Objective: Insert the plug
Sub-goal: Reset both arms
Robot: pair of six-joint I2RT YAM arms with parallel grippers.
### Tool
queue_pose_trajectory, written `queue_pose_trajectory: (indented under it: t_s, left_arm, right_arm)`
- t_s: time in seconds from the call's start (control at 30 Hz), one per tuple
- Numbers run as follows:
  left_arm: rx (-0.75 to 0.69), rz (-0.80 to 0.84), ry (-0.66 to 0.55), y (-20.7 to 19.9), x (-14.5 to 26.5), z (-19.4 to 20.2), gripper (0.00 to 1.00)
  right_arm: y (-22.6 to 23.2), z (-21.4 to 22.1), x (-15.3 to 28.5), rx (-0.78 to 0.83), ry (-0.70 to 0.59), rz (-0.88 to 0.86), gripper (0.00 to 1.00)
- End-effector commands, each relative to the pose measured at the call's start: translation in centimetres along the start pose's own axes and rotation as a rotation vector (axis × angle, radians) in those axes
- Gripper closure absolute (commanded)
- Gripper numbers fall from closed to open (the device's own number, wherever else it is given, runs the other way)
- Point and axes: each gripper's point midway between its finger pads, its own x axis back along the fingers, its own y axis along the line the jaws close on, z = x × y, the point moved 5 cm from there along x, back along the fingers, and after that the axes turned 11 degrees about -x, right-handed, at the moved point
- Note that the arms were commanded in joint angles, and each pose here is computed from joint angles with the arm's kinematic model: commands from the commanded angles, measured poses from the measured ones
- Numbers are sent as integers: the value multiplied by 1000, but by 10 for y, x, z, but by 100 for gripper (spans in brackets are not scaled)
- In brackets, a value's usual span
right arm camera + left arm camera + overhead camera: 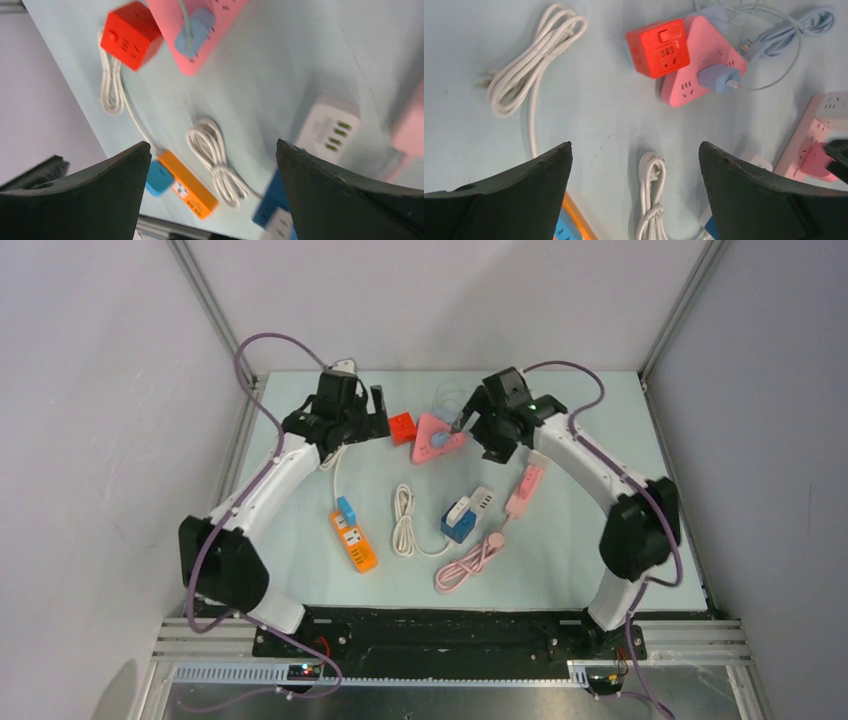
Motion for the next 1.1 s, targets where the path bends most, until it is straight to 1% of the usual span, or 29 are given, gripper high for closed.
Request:
queue_pose_trajectory:
  t_s: [0.0,0.03,0.07,0.1,0.13,0.17,0.2,0.23,0.27,0.37,0.4,0.43,0.47,0.5,0.6,0.7,0.8,0.93,1.07]
  left_arm:
    - [155,-78,-53,19,52,-3,0]
    - [160,-71,-32,24,56,4,0]
    - [174,-48,-54,25,71,3,0]
    - [185,-55,-40,28,73,14,0]
    - [184,-36,-79,29,90,14,0]
    - [165,-35,-72,31,93,25,0]
    - [163,-28,-116,34,110,26,0]
    - [152,-28,-147,38,123,33,0]
    - [145,-22,-167,39,131,37,0]
    - [116,4,-270,44,166,50,0]
    - [118,5,-294,46,174,52,0]
    - [125,11,-345,48,189,56,0]
    - [129,15,-365,49,195,59,0]
    - [133,27,-408,51,208,63,0]
    - [142,45,-483,54,232,74,0]
    - [157,59,-567,59,255,87,0]
    - [175,64,-610,62,268,96,0]
    - [189,57,-658,67,282,105,0]
    - [206,14,-678,75,289,114,0]
  right_arm:
    - [-21,-16,62,50,-110,-61,1]
    - [-35,-23,81,48,-142,-69,1]
    - [-42,-29,91,46,-181,-67,1]
    - [-56,-35,110,52,-221,-64,1]
    - [-65,-42,120,54,-270,-50,1]
    - [-79,-48,138,57,-312,-44,1]
    - [-90,-52,148,68,-348,-19,1]
    - [-101,-58,168,52,-398,-34,1]
    - [-111,-61,178,57,-424,-19,1]
    - [-135,-68,229,37,-562,-51,1]
    - [-142,-68,239,43,-597,-37,1]
    - [-148,-66,258,36,-646,-68,1]
    - [-155,-65,275,35,-701,-83,1]
    - [-160,-65,284,36,-735,-85,0]
    - [-177,-56,317,31,-835,-120,0]
    - [-196,-54,338,-10,-936,-106,1]
    - [-210,-50,355,-53,-1006,-121,1]
    - [-215,-47,364,-67,-1038,-134,1]
    - [-222,-47,363,-81,-1046,-98,0]
